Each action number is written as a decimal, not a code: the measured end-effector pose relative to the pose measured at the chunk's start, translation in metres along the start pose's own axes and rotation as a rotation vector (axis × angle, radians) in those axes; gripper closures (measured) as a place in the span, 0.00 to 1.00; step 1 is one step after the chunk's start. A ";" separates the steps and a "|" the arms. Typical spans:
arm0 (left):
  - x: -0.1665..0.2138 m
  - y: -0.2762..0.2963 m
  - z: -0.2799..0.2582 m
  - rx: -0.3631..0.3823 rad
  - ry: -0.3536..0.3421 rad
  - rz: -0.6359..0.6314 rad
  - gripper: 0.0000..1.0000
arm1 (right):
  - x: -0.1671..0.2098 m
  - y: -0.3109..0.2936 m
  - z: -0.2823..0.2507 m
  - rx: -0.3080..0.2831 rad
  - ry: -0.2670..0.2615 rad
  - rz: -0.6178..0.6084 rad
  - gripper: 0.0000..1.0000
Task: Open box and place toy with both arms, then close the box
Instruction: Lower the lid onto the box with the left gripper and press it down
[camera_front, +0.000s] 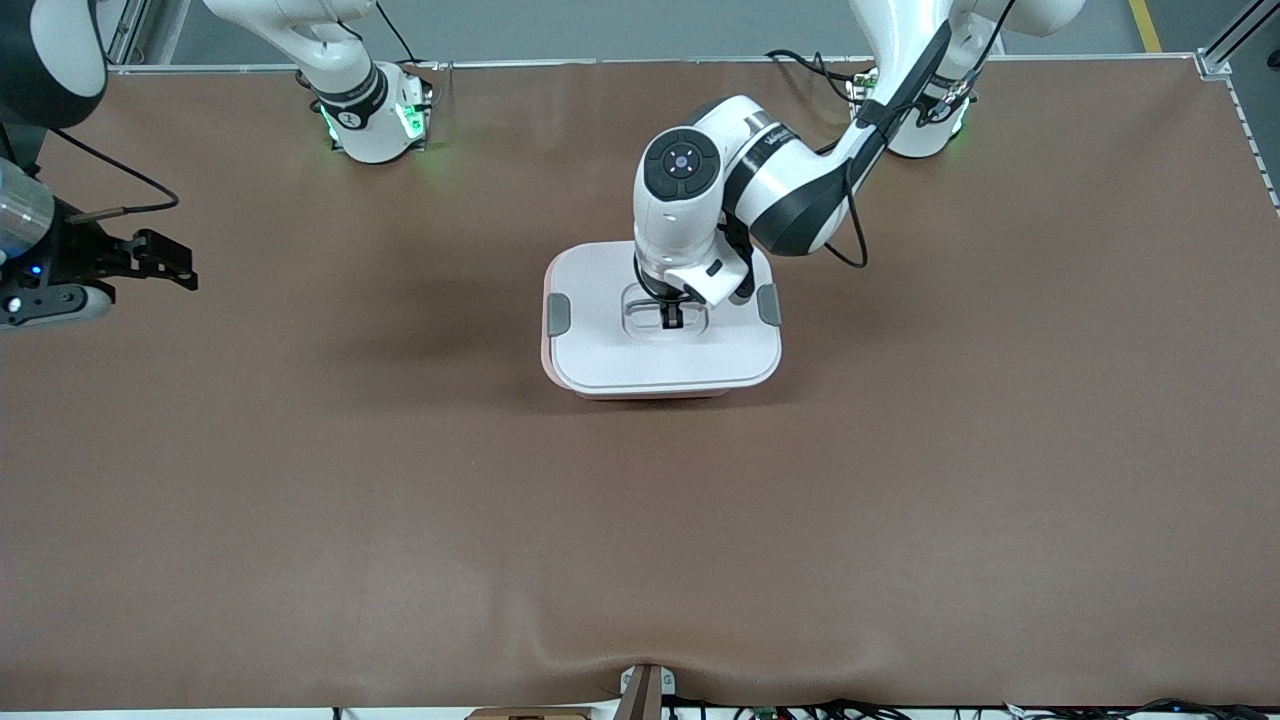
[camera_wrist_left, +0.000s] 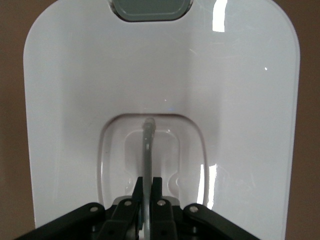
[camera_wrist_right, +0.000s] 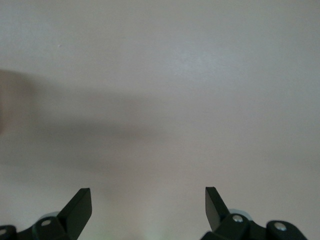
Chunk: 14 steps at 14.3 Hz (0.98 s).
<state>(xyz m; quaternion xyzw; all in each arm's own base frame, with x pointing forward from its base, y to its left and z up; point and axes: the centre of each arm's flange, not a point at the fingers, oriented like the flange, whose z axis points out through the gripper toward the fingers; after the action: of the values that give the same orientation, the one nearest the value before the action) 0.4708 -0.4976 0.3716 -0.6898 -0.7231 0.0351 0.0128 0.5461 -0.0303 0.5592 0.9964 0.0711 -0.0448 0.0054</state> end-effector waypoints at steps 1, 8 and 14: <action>-0.003 -0.003 0.002 0.002 0.001 0.003 0.93 | -0.001 -0.001 -0.003 -0.001 -0.002 0.026 0.00; -0.009 -0.006 0.008 -0.001 -0.005 -0.003 0.93 | -0.004 -0.001 -0.058 -0.012 0.065 0.069 0.00; -0.010 -0.005 0.014 0.001 -0.002 -0.001 0.93 | -0.014 -0.001 -0.075 -0.006 0.036 0.128 0.00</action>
<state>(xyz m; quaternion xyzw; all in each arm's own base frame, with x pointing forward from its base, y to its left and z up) 0.4650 -0.5086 0.3580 -0.6892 -0.7235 0.0361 0.0125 0.5390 -0.0300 0.6355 0.9996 0.0073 -0.0260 0.0100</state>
